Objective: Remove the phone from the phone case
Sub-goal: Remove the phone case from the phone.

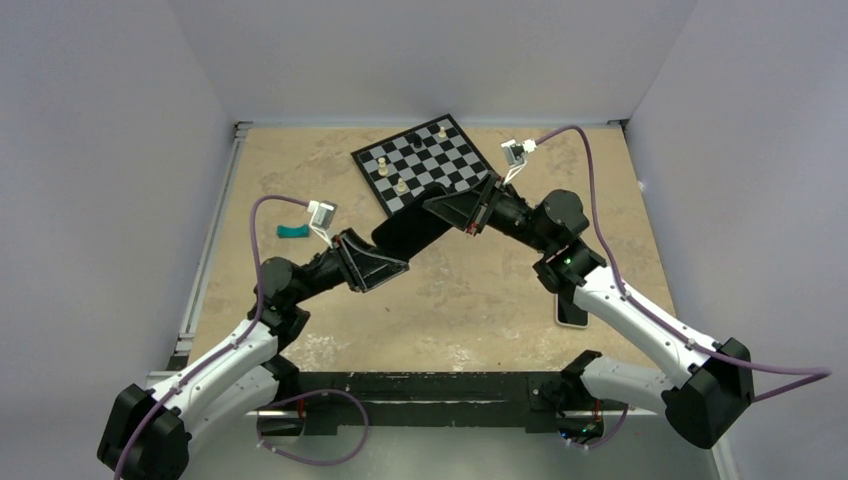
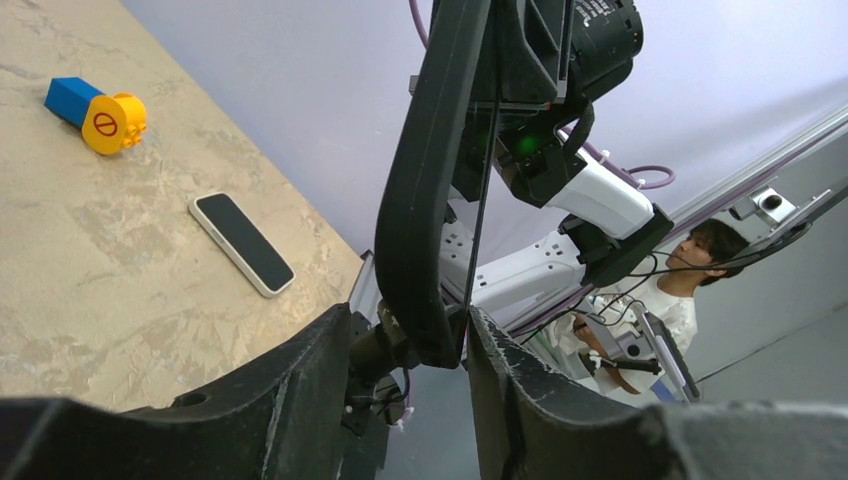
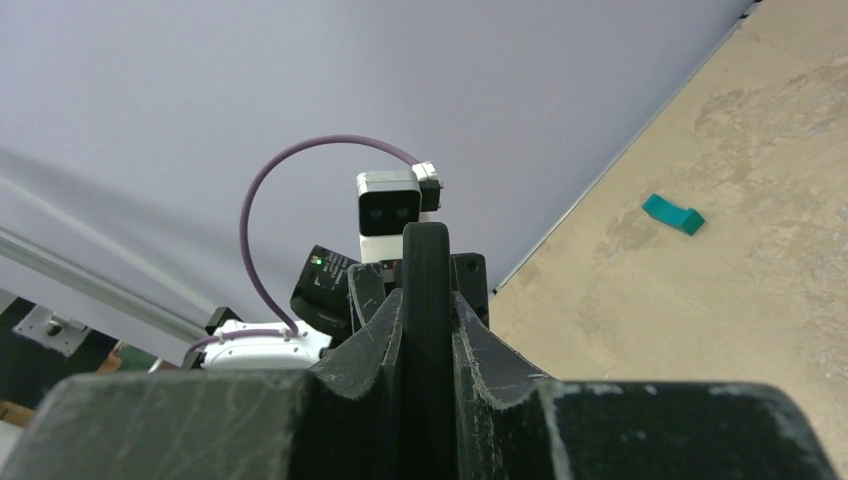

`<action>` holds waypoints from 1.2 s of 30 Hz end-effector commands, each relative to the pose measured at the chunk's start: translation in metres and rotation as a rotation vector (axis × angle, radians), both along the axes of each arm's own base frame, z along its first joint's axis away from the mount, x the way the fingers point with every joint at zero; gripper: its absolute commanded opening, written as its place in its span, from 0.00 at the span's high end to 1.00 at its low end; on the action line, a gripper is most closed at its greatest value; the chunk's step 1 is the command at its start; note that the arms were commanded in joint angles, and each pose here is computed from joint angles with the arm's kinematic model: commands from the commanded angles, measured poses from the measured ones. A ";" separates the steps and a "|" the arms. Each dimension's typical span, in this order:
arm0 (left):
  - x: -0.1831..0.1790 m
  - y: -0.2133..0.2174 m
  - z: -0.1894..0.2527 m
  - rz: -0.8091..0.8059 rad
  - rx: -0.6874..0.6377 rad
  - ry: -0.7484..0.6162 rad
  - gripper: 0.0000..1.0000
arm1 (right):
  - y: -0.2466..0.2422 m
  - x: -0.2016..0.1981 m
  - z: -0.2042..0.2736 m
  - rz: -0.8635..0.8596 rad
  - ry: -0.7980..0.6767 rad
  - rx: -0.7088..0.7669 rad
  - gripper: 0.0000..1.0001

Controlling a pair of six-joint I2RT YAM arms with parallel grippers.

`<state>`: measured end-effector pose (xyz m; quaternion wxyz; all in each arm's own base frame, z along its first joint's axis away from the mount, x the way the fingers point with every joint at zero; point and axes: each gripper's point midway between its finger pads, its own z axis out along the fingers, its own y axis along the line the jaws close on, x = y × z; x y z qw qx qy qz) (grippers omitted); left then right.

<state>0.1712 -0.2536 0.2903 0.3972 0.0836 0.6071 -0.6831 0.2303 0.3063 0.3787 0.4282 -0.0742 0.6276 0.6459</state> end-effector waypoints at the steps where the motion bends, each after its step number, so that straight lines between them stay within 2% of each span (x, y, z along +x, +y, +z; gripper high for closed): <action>1: -0.004 0.002 0.015 -0.009 -0.038 -0.074 0.53 | -0.003 -0.006 0.044 0.009 -0.078 0.128 1.00; 6: -0.001 0.001 0.019 0.003 -0.015 -0.109 0.64 | -0.001 -0.015 0.041 0.062 -0.070 0.129 1.00; 9: -0.004 -0.001 0.022 -0.015 -0.006 -0.154 0.82 | -0.002 -0.022 0.039 0.102 -0.043 0.135 1.00; 12: -0.009 -0.002 0.022 -0.034 0.026 -0.286 0.95 | -0.002 -0.027 0.035 0.171 0.015 0.143 1.00; 14: -0.013 -0.003 0.020 -0.041 0.063 -0.401 0.99 | -0.003 -0.029 0.033 0.215 0.058 0.148 1.00; 18: -0.014 -0.001 0.029 -0.006 0.104 -0.626 1.00 | 0.008 -0.036 0.021 0.363 0.164 0.121 1.00; 23: -0.013 -0.001 0.045 0.025 0.116 -0.758 1.00 | 0.020 -0.034 0.004 0.496 0.282 0.132 1.00; 30: -0.006 -0.002 0.052 0.035 0.191 -0.814 1.00 | 0.022 -0.034 0.001 0.603 0.361 0.194 1.00; 36: 0.007 -0.001 0.047 0.087 0.230 -0.780 1.00 | 0.022 -0.034 0.005 0.622 0.343 0.223 1.00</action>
